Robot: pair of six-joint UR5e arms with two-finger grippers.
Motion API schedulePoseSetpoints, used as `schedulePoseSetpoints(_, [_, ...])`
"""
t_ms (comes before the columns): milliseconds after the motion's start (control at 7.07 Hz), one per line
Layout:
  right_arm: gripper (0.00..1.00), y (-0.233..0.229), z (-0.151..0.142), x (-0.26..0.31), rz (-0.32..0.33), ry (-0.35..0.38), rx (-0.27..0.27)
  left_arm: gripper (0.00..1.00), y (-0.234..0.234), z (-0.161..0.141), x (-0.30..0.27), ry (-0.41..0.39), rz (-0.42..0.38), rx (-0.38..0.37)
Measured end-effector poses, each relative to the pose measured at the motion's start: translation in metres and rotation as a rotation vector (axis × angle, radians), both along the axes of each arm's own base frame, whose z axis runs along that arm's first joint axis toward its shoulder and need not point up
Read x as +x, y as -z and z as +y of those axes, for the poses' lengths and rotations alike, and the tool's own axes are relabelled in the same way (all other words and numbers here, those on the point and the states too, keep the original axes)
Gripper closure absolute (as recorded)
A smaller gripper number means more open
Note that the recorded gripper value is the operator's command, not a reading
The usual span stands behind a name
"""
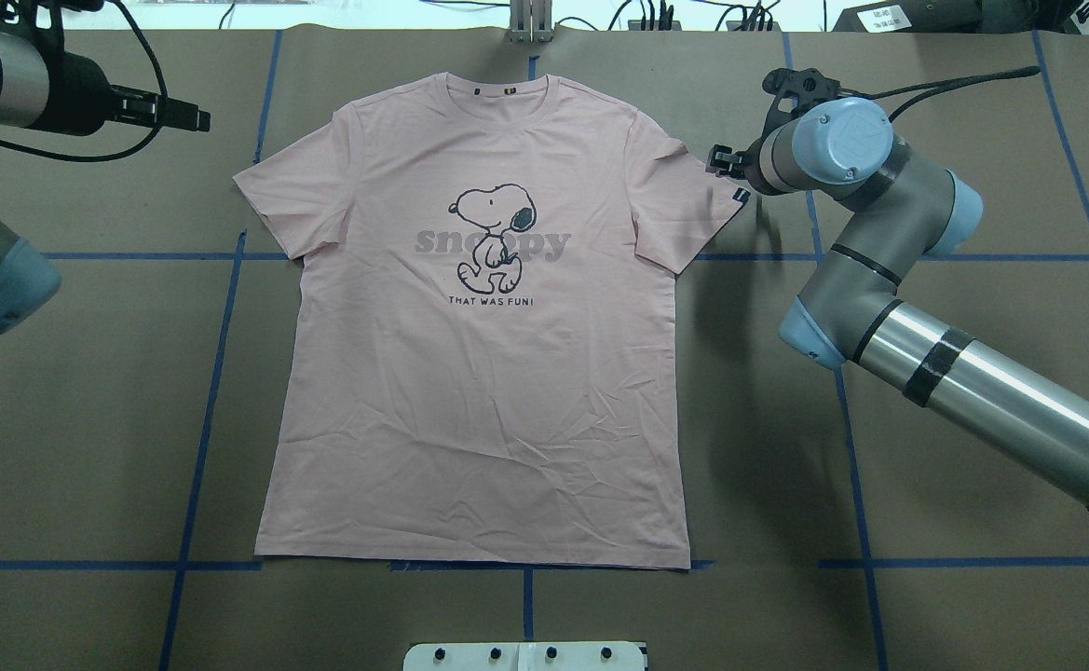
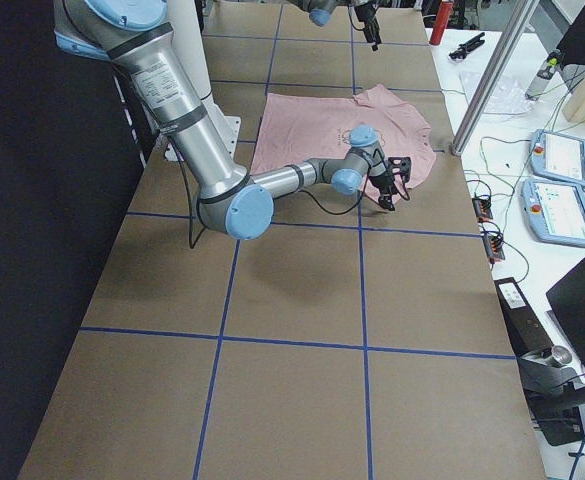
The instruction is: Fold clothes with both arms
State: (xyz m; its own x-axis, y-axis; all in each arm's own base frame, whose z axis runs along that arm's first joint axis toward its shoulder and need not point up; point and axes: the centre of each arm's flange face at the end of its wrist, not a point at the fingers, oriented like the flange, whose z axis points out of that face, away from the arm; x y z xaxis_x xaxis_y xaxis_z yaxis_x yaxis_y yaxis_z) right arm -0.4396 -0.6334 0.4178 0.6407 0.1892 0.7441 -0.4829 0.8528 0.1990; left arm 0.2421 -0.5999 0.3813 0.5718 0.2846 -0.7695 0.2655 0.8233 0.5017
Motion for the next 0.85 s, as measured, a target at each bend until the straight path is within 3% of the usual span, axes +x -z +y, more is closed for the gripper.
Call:
schedulePoseSetpoints(707, [0.53,-0.0046,0.0057,-0.0054,0.014,0.041,0.0,0.2,0.0007,-0.0016,0.0009,0.0,0.0,0.0])
schedulePoseSetpoints(849, [0.66,-0.0062,0.0064,-0.0061,0.018,0.045,0.0,0.2,0.0009,-0.0018,0.0011,0.0,0.0,0.001])
